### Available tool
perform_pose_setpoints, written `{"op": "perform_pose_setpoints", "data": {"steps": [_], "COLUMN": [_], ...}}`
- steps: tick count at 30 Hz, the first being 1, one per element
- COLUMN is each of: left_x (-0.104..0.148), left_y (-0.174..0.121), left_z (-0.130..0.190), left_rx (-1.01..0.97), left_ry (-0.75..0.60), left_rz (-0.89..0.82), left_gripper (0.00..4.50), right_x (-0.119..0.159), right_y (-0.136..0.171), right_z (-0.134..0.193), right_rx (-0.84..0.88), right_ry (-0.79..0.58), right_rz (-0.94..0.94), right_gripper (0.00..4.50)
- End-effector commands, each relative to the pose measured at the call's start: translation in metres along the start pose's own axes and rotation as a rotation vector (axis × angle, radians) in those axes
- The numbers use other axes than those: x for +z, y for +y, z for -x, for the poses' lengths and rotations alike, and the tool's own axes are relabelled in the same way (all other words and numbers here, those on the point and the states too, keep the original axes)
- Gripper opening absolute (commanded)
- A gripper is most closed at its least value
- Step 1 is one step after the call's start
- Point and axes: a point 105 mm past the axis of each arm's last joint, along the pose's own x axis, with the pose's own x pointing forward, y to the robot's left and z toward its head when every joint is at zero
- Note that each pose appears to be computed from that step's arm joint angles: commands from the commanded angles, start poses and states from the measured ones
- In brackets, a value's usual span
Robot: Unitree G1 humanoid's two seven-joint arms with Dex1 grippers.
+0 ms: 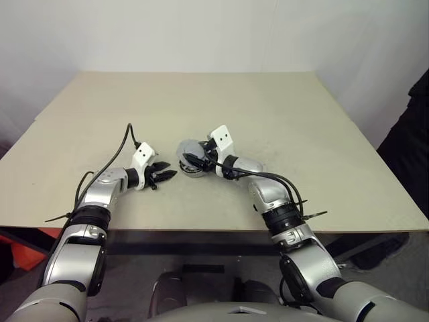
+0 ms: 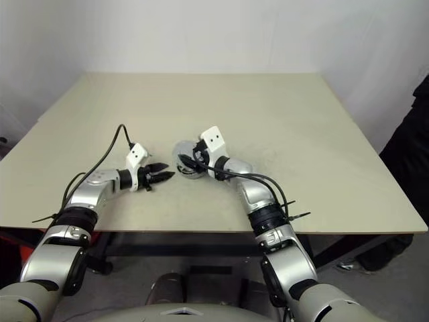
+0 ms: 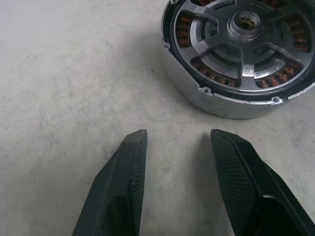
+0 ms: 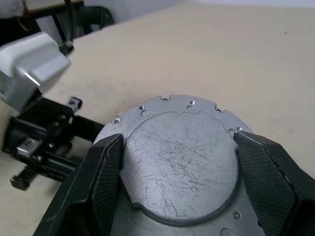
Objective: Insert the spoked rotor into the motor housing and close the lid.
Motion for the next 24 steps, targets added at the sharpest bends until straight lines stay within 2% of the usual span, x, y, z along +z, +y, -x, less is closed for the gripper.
{"op": "perform_pose_setpoints", "data": {"steps": [1,6,24], "left_x": [0.011,0.011,0.011], "left_y": [0.003,0.003,0.003], "left_z": [0.001,0.002,0.002], "left_rx": [0.014,0.017,0.024], "left_ry": [-0.029,-0.029,-0.029], "left_rz": [-0.032,-0.032,-0.026], "left_gripper": [2.2,2.2,2.2], "right_x": [0.007,-0.006,-0.017], "right_y": [0.0,-0.007,-0.016], "right_z": [-0.004,-0.005,-0.007], "right_rx": [-0.007,-0.039,-0.082], "right_ry": [-0.017,0.021,0.05], "right_rz": [0.061,0.07,0.022], "right_gripper": [3.11,3.11,3.11]}}
